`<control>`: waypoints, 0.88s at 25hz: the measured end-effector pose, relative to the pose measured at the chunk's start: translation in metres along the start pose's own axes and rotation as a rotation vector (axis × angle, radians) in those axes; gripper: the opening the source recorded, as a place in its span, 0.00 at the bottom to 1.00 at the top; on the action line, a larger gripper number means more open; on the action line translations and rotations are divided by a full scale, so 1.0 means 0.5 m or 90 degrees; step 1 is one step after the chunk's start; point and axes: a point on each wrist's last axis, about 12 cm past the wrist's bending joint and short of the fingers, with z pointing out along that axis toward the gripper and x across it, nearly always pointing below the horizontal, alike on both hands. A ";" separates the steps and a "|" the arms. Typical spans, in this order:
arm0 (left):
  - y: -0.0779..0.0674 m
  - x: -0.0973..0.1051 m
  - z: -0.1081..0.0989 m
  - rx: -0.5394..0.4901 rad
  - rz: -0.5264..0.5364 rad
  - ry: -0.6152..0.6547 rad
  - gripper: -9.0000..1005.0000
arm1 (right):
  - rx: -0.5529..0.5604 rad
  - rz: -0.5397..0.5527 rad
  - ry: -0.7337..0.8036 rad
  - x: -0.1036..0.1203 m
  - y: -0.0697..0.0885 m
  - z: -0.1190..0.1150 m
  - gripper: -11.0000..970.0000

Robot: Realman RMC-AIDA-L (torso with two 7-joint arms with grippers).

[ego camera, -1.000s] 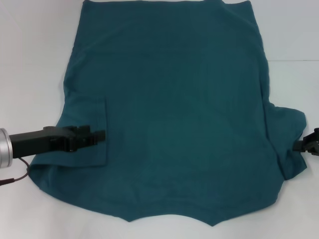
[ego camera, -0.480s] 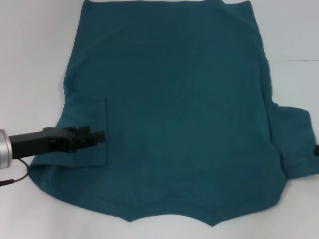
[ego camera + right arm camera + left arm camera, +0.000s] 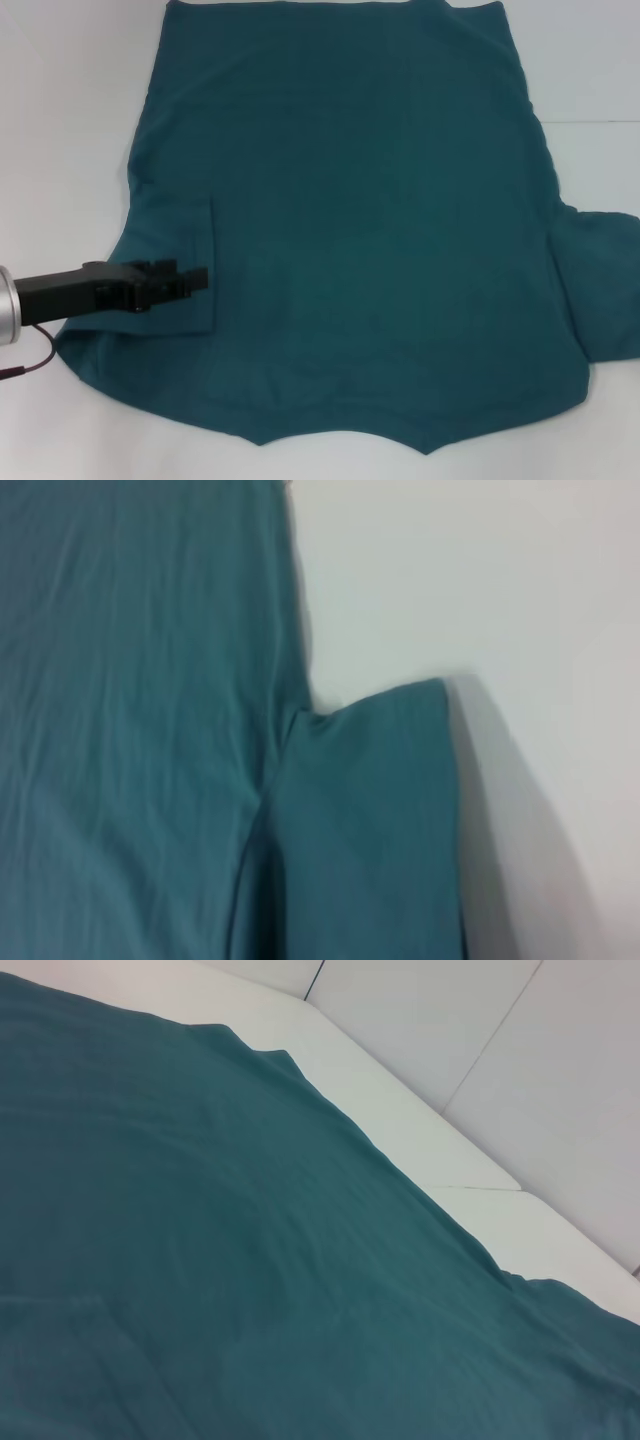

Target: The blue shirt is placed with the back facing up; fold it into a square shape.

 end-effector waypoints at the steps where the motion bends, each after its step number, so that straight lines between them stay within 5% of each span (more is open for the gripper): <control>1: 0.000 0.000 0.000 0.000 0.000 0.000 0.61 | 0.004 0.000 -0.001 -0.003 -0.002 -0.004 0.01; 22: -0.002 0.003 -0.003 0.004 -0.002 -0.002 0.61 | 0.033 -0.018 -0.068 -0.070 0.020 -0.040 0.02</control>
